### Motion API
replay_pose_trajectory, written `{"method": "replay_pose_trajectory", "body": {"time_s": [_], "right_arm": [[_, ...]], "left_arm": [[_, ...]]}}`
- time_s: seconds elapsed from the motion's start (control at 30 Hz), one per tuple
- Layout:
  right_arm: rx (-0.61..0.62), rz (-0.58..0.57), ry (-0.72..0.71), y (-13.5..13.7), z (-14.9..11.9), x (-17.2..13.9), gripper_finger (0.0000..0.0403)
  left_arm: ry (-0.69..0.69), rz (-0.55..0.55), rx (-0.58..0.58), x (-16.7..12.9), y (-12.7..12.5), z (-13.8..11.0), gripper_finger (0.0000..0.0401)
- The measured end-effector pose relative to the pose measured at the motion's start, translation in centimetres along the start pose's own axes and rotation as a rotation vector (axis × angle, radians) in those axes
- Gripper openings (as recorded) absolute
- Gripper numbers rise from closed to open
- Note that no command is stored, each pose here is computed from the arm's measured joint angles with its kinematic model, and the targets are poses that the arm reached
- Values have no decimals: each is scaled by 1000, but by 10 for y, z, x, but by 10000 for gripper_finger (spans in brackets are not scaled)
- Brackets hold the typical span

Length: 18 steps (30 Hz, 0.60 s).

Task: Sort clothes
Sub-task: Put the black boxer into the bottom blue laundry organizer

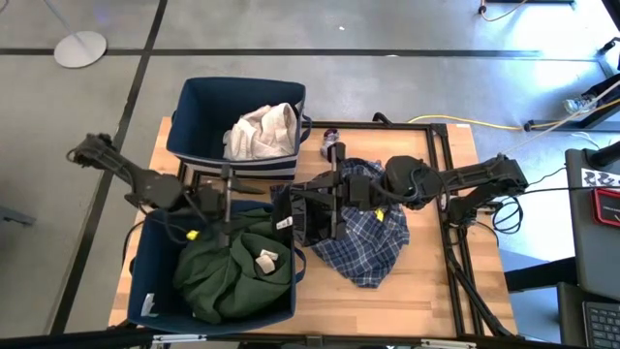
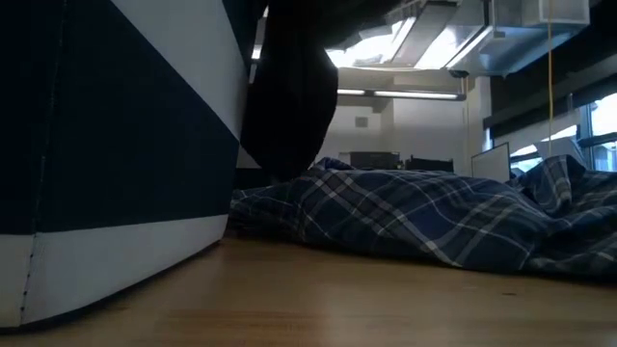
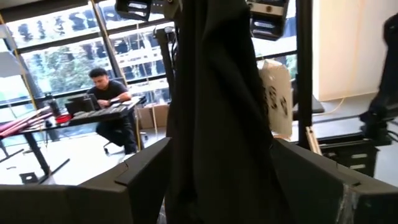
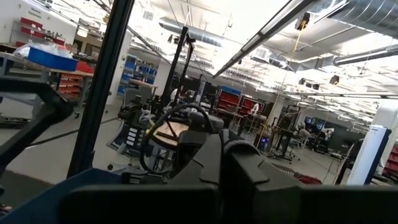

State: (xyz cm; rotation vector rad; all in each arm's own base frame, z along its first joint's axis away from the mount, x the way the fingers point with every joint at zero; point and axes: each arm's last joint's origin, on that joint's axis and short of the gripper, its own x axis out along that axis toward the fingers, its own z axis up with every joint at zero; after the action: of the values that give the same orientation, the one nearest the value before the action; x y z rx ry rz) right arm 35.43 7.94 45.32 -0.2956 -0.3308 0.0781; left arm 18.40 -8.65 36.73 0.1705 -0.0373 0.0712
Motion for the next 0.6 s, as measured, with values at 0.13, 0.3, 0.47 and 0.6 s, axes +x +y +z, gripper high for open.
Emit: {"method": "replay_pose_trajectory", "body": {"time_s": [0.13, 0.3, 0.47, 0.6], "right_arm": [[-1, 4, 10, 2, -4, 2, 12], [-4, 13, 34, 4, -9, 4, 12], [-5, 22, 60, 5, -12, 4, 12], [-6, 27, 73, 5, -13, 4, 12]], "left_arm": [[18, 44, 5, 20, 1, 6, 265], [21, -61, -22, 42, -1, 6, 265], [22, -140, -16, 54, -7, 5, 265], [29, -155, -8, 55, -9, 5, 265]]}}
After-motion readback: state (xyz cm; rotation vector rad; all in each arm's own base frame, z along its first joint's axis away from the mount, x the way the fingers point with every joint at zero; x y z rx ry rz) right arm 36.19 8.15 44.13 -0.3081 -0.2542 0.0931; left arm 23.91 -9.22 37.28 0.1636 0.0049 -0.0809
